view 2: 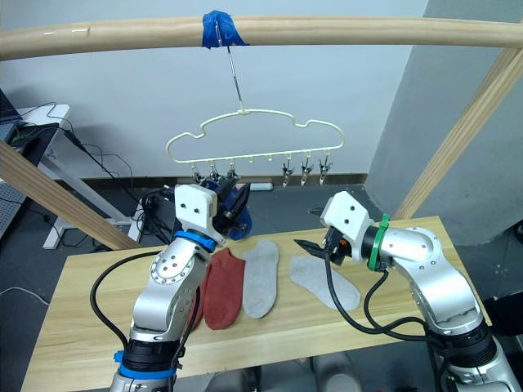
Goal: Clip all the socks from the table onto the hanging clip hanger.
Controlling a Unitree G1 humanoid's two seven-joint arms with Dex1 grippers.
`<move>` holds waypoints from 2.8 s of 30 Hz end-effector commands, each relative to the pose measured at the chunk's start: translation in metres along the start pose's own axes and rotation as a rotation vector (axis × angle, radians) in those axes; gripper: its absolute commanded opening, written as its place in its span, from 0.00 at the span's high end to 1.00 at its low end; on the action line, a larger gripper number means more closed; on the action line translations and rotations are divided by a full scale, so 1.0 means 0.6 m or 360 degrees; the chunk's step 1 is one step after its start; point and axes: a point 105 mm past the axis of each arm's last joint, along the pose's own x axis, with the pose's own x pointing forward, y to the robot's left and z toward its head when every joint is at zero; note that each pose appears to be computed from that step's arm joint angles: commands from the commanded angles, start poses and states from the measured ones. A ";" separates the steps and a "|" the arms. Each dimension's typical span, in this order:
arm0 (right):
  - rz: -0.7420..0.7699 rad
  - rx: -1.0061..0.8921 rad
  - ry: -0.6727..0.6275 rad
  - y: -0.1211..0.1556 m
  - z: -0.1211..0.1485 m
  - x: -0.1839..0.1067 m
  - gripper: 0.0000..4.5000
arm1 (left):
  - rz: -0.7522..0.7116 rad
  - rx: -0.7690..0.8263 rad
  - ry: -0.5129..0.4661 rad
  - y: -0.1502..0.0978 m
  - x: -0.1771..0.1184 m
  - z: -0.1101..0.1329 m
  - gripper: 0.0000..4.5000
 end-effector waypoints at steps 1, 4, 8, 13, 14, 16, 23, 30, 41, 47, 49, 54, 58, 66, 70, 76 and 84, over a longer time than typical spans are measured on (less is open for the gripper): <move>-0.0026 -0.0053 -0.0059 -0.003 0.023 -0.010 0.23 | 0.0034 0.0016 -0.0085 0.005 0.005 0.020 0.57; -0.0031 -0.0045 -0.0056 -0.003 0.023 -0.012 0.23 | 0.0028 0.0023 -0.0082 0.004 0.008 0.019 0.41; -0.0039 -0.0039 -0.0056 -0.005 0.024 -0.013 0.23 | 0.0015 0.0023 -0.0069 -0.001 0.013 0.017 0.28; -0.0046 -0.0031 -0.0059 -0.006 0.025 -0.014 0.23 | 0.0019 0.0024 -0.0080 -0.001 0.018 0.019 0.28; -0.0046 -0.0028 -0.0058 -0.006 0.024 -0.014 0.23 | 0.0029 0.0030 -0.0084 0.001 0.018 0.019 0.36; -0.0045 -0.0024 -0.0057 -0.005 0.024 -0.015 0.23 | 0.0038 0.0047 -0.0090 0.003 0.018 0.020 0.46; -0.0044 -0.0007 -0.0047 -0.004 0.020 -0.018 0.23 | 0.0030 0.0101 -0.0109 -0.003 0.014 0.024 0.58; -0.0042 0.0001 -0.0038 -0.002 0.016 -0.020 0.23 | 0.0048 0.0117 -0.0120 -0.007 0.000 0.024 0.58; -0.0024 0.0005 -0.0047 -0.001 0.018 -0.022 0.23 | 0.0113 0.0068 -0.0021 -0.018 -0.012 -0.004 0.58; -0.0024 0.0008 -0.0038 -0.001 0.017 -0.025 0.23 | 0.0170 0.0064 -0.0008 -0.007 0.000 -0.012 0.58; -0.0026 0.0007 -0.0036 -0.001 0.017 -0.026 0.23 | 0.0154 0.0059 -0.0009 -0.009 0.003 -0.013 0.58; -0.0028 0.0007 -0.0038 -0.002 0.019 -0.027 0.23 | 0.0146 0.0063 -0.0023 -0.003 0.017 -0.013 0.58; -0.0024 0.0011 -0.0041 -0.001 0.019 -0.028 0.23 | 0.0161 0.0069 -0.0058 0.003 0.028 -0.006 0.58; 0.0063 0.0033 -0.0144 0.013 0.037 -0.029 0.23 | 0.0164 0.0073 -0.0142 -0.002 0.036 0.017 0.58; 0.0083 0.0049 -0.0174 0.016 0.042 -0.030 0.23 | 0.0176 0.0070 -0.0159 -0.002 0.039 0.023 0.58; 0.0092 0.0060 -0.0179 0.017 0.043 -0.031 0.23 | 0.0164 0.0061 -0.0160 -0.003 0.041 0.024 0.58; 0.0088 0.0062 -0.0177 0.013 0.046 -0.031 0.23 | 0.0132 0.0043 -0.0163 -0.009 0.043 0.024 0.77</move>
